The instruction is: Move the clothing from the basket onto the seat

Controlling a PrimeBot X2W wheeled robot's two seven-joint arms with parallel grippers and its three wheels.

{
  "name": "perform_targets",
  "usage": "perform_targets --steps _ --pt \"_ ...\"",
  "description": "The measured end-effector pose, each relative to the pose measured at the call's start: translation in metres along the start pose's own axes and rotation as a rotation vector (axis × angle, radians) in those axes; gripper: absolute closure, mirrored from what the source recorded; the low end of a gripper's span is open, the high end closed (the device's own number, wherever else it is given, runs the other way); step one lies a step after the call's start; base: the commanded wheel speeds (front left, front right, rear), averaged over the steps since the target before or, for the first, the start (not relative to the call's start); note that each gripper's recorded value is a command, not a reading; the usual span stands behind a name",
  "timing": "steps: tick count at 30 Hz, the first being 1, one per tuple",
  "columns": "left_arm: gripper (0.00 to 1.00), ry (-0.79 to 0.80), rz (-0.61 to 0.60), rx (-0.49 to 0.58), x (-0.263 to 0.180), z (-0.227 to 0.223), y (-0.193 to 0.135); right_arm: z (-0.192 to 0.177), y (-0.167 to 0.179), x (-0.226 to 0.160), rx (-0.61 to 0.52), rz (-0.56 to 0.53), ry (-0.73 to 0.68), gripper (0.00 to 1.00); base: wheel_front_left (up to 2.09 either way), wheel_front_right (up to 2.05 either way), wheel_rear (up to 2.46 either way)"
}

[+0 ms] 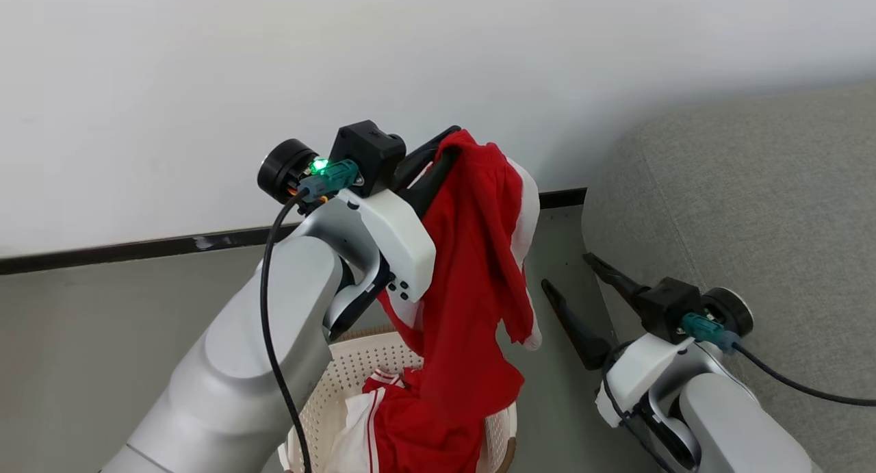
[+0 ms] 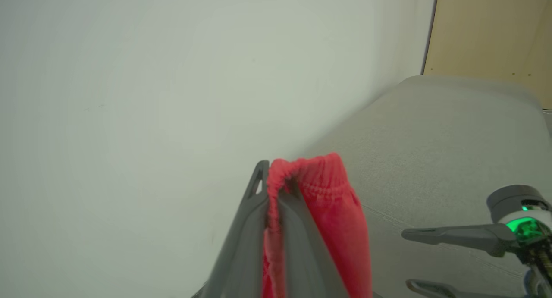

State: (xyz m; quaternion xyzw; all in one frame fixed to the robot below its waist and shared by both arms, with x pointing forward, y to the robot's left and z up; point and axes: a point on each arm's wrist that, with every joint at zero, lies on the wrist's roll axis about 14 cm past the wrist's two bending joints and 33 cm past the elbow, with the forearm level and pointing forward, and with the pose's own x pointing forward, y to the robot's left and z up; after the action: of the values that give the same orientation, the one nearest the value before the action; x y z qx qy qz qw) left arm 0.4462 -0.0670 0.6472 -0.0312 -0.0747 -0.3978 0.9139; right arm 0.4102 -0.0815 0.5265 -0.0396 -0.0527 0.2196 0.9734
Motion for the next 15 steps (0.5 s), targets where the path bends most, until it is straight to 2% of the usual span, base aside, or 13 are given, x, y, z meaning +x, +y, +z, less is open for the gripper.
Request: perform_targets --steps 10,15 --pt "1.0 -0.011 -0.026 -0.007 -0.011 0.012 -0.014 0.012 0.038 0.019 -0.002 0.134 -0.017 0.0 0.0 0.0 0.0" --pt "1.0 -0.013 -0.042 -0.005 -0.017 0.018 -0.021 -0.001 0.066 0.021 -0.029 0.228 0.028 0.0 0.0 0.0 0.0"
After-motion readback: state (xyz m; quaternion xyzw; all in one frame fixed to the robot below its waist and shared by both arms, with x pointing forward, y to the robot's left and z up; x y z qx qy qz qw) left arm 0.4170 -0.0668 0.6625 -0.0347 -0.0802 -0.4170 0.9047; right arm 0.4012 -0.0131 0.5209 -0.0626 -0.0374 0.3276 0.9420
